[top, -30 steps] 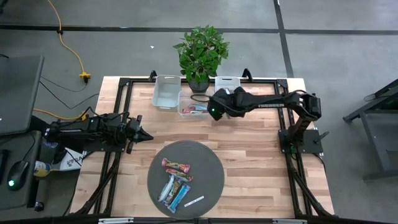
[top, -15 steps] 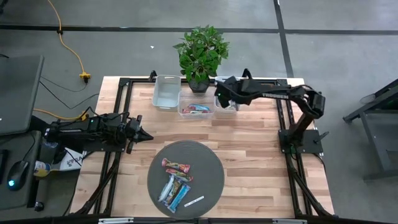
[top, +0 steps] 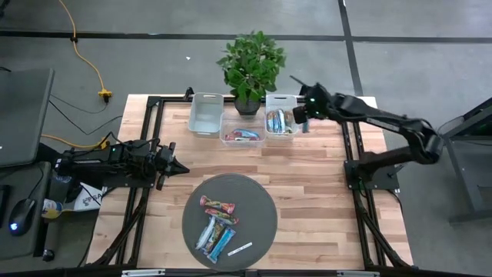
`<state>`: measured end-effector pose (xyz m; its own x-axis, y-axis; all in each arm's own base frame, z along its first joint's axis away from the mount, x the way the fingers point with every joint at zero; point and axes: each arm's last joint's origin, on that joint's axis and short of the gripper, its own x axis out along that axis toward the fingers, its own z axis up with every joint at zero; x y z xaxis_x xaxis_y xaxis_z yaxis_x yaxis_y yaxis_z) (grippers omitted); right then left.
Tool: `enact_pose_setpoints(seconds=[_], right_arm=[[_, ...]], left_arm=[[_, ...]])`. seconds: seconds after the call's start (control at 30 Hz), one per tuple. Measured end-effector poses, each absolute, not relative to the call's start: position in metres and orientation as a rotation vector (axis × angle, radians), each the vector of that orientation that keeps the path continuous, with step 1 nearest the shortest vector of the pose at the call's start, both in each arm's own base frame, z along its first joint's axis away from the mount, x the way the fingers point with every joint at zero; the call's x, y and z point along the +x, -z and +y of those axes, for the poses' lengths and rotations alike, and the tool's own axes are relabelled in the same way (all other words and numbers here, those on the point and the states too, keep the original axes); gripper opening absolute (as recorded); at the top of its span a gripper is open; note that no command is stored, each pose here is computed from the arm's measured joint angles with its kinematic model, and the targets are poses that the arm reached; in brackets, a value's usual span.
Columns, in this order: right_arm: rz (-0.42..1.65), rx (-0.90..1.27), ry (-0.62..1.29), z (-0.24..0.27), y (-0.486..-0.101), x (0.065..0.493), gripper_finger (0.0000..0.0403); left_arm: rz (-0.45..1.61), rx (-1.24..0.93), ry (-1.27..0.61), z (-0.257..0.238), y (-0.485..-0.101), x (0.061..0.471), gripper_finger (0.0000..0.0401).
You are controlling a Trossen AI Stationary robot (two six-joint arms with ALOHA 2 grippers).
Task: Pick and place Granola Bars by type
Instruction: Put the yellow granola bar into the white bin
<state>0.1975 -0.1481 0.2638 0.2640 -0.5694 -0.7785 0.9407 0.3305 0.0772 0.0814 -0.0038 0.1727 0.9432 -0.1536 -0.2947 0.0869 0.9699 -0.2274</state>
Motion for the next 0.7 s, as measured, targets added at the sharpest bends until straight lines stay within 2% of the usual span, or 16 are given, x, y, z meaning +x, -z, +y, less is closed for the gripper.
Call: enact_pose_setpoints(seconds=[0.4, 0.7], right_arm=[[0.371, 0.762, 0.841, -0.159, -0.227, 0.177, 0.0000], [0.299, 0.818, 0.730, -0.186, -0.212, 0.181, 0.0000]], left_arm=[[0.316, -0.214, 0.123, -0.004, -0.173, 0.081, 0.0001], [0.316, -0.214, 0.122, -0.004, -0.173, 0.081, 0.0001]])
